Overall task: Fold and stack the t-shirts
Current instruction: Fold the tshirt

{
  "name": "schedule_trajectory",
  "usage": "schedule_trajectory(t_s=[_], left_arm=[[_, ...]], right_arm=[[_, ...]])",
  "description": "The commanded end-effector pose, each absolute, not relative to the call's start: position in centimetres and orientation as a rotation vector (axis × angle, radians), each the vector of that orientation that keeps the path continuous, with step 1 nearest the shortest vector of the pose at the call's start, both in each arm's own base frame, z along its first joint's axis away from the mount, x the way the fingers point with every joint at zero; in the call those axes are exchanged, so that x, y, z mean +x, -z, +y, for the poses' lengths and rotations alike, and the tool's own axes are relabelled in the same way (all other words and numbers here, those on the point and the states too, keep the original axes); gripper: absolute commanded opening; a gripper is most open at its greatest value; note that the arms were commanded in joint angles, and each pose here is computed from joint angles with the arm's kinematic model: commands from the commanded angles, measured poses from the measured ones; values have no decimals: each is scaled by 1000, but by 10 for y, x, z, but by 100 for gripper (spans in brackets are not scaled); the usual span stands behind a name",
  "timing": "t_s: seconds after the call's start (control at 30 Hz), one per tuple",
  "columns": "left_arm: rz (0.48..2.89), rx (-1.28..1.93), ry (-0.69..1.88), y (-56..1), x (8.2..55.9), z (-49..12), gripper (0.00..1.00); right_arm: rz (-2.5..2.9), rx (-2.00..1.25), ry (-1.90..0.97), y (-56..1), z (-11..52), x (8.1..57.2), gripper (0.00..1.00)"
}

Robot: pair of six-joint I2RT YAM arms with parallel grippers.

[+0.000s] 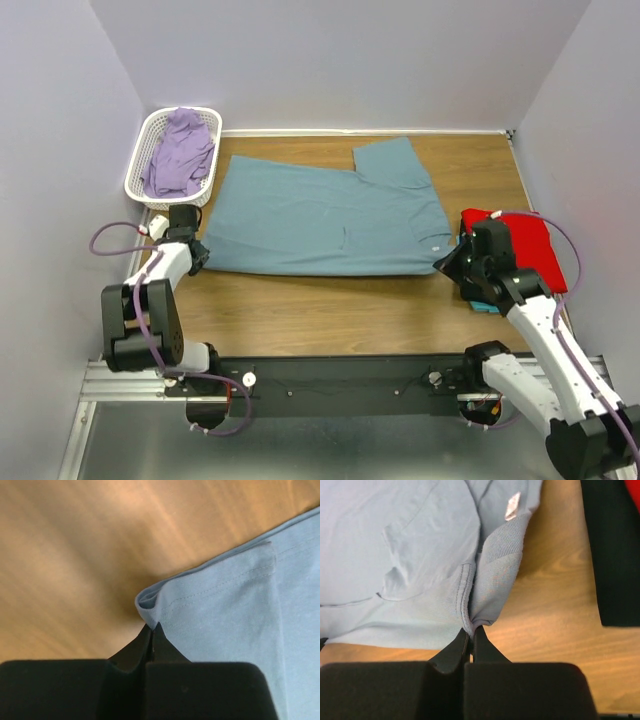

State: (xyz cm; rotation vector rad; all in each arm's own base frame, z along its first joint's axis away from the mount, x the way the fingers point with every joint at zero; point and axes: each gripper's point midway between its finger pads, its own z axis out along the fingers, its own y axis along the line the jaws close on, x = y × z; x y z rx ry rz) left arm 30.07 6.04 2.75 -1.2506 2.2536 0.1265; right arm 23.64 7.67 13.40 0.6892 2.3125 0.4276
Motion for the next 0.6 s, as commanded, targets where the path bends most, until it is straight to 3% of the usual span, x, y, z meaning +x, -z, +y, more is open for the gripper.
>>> schedule_trajectory(t_s=[0.0,0.23,0.33,0.37,0.4,0.43,0.57], left_arm=[[2159,-1316,-224,-44,278,78,0],[2115,-1359,-167,-57,253,69,0],[2085,-1387,-72,-66,251,59,2],[2056,-1385,-58,-74,252,60,19],[2043,-1389,-62,-77,252,61,30],[2038,-1383,-79,-80,251,64,46],[2007,-1341,-91,-105,258,70,68]], right_arm=[[2384,747,-438,-129,74,203,0],[2325,806,-477,-144,68,172,1],[2319,809,-542,-150,74,163,9],[2323,812,-552,-151,74,160,14],[2324,811,-561,-152,75,159,21],[2327,805,-557,-153,75,157,42],[2316,788,-511,-159,68,158,87]])
